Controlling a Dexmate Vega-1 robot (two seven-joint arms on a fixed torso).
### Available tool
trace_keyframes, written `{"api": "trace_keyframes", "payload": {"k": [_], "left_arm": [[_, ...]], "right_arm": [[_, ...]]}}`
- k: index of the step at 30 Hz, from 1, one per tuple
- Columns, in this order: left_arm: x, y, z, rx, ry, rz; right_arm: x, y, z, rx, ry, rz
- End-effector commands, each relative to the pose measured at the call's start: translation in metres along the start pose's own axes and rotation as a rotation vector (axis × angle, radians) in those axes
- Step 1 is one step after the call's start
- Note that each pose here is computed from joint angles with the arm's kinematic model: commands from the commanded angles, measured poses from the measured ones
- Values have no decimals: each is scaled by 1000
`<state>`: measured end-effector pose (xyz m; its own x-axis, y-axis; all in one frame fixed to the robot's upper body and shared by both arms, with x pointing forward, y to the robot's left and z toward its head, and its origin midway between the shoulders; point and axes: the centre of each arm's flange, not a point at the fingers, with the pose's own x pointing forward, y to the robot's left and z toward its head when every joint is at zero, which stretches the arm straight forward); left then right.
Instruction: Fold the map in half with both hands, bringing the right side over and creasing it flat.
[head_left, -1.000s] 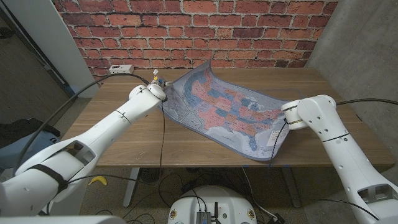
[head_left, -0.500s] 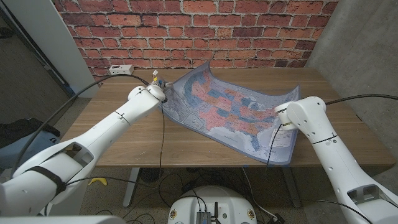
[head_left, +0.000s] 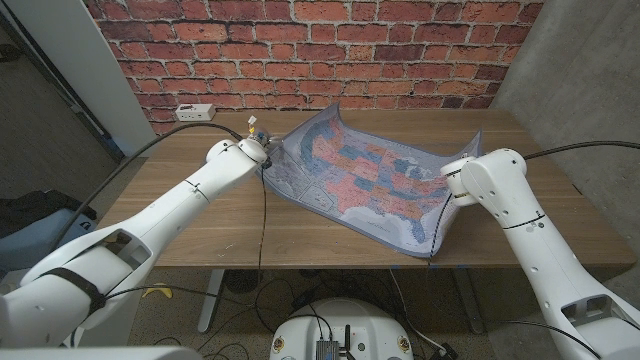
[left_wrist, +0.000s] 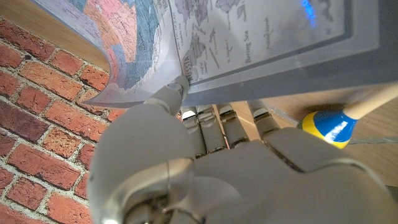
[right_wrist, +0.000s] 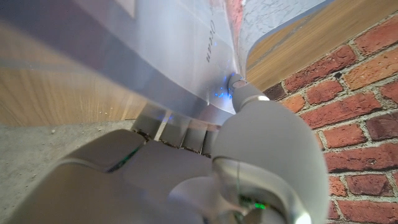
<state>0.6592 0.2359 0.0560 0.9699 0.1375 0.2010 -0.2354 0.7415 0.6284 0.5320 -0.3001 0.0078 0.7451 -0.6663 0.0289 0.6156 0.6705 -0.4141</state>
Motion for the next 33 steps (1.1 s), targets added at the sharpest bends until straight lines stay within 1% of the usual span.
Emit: {"api": "trace_keyframes", "payload": {"k": [1, 5, 6, 7, 9, 11, 13, 15, 16, 19, 24, 33], "left_arm": [[2, -9, 1, -6, -8, -39], [2, -9, 0, -10, -12, -37], [2, -9, 0, -13, -12, -35], [2, -9, 0, -13, -12, -35], [2, -10, -1, -16, -12, -35], [2, -10, -1, -17, -9, -34], [2, -11, -1, -20, -12, -35], [2, -12, -1, -20, -15, -37], [2, -12, -1, -21, -14, -37], [2, -12, -1, -21, -12, -35], [2, -12, -2, -21, -10, -38], [2, -12, -2, -18, -6, -46]], "right_arm": [[-4, 1, 19, 145, -109, 132], [-1, 7, 21, 235, -155, 174], [1, 11, 22, 288, -175, 186], [1, 11, 22, 291, -178, 186], [2, 18, 23, 352, -204, 188], [2, 20, 24, 374, -214, 180], [2, 27, 27, 416, -233, 165], [3, 29, 27, 441, -242, 167], [4, 33, 28, 474, -258, 171], [5, 39, 31, 522, -276, 174], [8, 46, 33, 612, -288, 230], [16, 61, 43, 764, -310, 388]]}}
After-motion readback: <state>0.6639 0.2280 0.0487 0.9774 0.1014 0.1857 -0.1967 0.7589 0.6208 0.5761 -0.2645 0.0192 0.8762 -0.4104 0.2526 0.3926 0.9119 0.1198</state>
